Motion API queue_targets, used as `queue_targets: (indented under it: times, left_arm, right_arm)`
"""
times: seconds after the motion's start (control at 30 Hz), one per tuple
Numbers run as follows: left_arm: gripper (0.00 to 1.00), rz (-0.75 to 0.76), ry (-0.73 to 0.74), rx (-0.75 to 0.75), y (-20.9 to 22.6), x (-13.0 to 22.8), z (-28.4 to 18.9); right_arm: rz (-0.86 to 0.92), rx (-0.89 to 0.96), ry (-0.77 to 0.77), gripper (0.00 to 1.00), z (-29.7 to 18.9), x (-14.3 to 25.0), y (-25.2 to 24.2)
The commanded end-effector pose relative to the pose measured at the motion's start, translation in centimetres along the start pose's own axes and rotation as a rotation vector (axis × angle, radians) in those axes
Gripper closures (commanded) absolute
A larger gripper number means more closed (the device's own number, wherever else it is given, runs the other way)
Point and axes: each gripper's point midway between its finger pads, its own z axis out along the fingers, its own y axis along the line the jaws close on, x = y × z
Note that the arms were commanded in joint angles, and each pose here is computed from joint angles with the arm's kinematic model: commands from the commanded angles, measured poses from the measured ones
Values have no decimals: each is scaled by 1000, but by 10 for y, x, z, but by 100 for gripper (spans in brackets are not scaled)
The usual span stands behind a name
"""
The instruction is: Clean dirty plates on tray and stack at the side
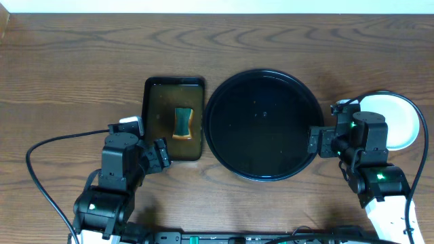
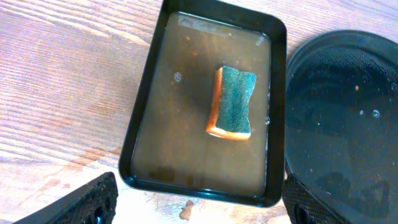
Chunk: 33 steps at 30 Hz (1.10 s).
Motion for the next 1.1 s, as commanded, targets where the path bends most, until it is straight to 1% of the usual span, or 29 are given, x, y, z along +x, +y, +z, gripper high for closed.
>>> queue_targets:
  times: [0.0,0.03,0.1,0.23,0.37,0.6,0.8,0.83,0.97,1.0,1.07]
  left_arm:
    - [14,-7,7,-20,4,3,3]
    - [14,-7,7,-20,4,3,3]
    - [14,-7,7,-20,4,3,3]
    - [14,-7,7,-19,4,3,3]
    - [14,-7,7,-20,4,3,3]
    - [14,-7,7,-19,4,3,3]
    - [14,-7,7,-19,4,3,3]
    - [14,-7,7,-19,4,3,3]
    - [14,-7,7,-20,4,3,3]
    - [14,-7,7,-19,4,3,3]
    - [14,-7,7,-19,4,3,3]
  right_arm:
    - [14,12,9,1,1,5,-2]
    - [11,17,8,1,-1,6,-2]
    - [1,23,-45,1,-11,6,-4]
    - [5,13,-222,1,-21,-5,-5]
    - [-8,-19,-437,1,-28,-10,-1]
    - [-34,-40,-858,1,-56,-13,1]
    - [-54,-10,-935,1,-72,-16,-2]
    - [-63,-5,-917,1,-69,-13,-2]
    - [-52,-10,-720,1,-35,22,-4]
    - [-49,-21,-688,1,-30,27,-2]
    - [-49,-25,-685,1,-29,28,-2]
